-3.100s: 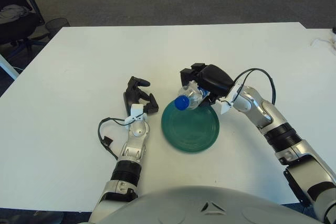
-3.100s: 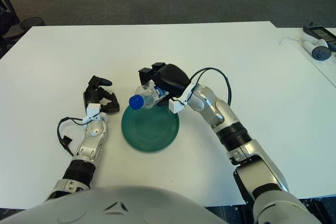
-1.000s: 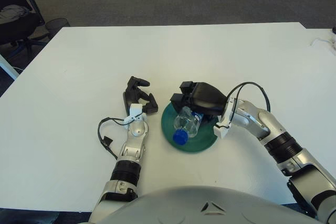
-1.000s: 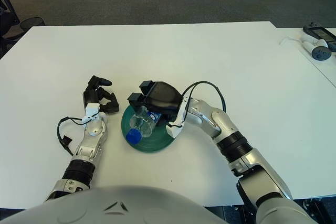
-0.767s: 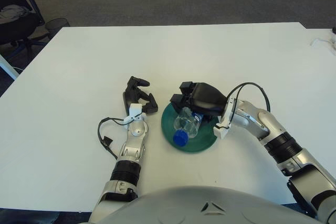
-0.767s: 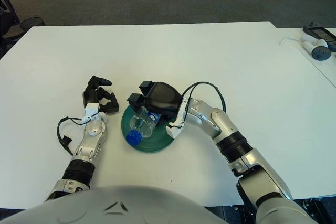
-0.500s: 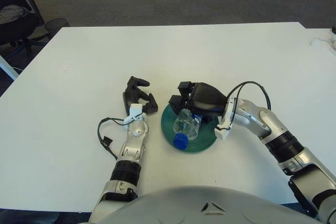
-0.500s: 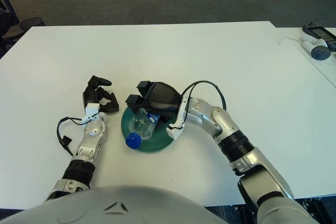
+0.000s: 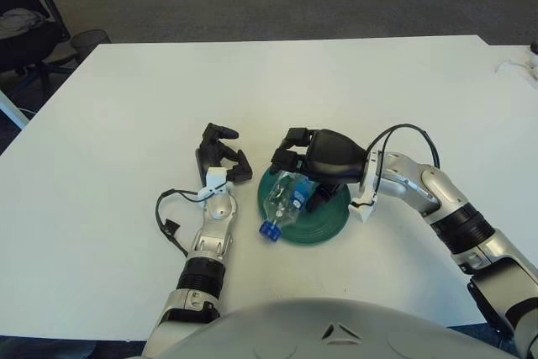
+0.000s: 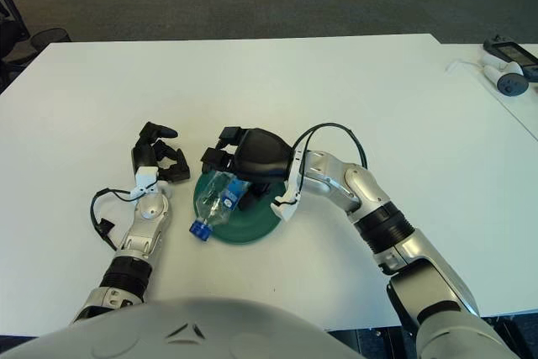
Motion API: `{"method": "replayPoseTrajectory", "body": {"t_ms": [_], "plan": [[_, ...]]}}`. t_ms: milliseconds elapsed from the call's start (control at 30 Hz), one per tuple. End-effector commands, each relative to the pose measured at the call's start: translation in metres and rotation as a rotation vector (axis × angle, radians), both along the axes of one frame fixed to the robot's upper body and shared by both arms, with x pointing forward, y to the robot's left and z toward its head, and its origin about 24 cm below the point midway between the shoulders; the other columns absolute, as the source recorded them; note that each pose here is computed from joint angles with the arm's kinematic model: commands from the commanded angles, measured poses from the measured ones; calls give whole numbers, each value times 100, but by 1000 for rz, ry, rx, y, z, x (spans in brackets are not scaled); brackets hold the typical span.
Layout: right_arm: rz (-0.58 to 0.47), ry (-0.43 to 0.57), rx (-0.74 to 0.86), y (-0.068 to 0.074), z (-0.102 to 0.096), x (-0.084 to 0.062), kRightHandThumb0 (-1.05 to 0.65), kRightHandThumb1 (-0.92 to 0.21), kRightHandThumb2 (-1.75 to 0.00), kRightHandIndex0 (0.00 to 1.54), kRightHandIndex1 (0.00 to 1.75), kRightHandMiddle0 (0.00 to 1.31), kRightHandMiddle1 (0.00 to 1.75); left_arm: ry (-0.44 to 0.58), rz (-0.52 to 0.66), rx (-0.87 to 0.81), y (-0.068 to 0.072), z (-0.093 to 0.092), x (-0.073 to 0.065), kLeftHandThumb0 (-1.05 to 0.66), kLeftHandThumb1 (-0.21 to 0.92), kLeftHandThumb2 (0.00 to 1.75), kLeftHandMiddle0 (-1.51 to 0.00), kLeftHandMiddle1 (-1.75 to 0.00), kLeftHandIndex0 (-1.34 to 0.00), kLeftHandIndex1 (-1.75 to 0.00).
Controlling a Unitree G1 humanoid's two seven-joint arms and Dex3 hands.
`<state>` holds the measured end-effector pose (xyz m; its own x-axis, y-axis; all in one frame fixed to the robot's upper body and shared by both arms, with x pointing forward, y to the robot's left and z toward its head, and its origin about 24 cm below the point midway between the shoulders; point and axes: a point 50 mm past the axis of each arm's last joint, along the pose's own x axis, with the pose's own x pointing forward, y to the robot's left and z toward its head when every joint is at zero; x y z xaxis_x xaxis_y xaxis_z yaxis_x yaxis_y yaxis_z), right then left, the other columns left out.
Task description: Put the bottle into the plate.
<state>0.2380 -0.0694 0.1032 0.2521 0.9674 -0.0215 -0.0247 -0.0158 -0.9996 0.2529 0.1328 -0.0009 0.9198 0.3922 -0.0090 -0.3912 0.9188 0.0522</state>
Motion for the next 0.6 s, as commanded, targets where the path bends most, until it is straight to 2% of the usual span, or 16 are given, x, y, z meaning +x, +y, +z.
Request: {"method": "replayPoseTrajectory", "body": {"t_ms": [0, 333, 567], "plan": [[3, -21, 4, -3, 9, 4, -78, -92, -66, 14, 5, 0, 42, 47, 0, -47, -2, -10, -5, 0, 2, 164, -84, -168, -62, -175], [11, -28, 36, -5, 13, 6, -87, -92, -72, 4, 0, 0, 17, 22, -7, 63, 3, -13, -6, 0, 4, 161, -84, -166, -60, -175], [14, -38, 42, -7, 17, 10, -94, -92, -76, 1, 0, 0, 9, -44, -39, 33, 3, -15, -7, -1, 7, 158, -81, -168, -58, -175]]}}
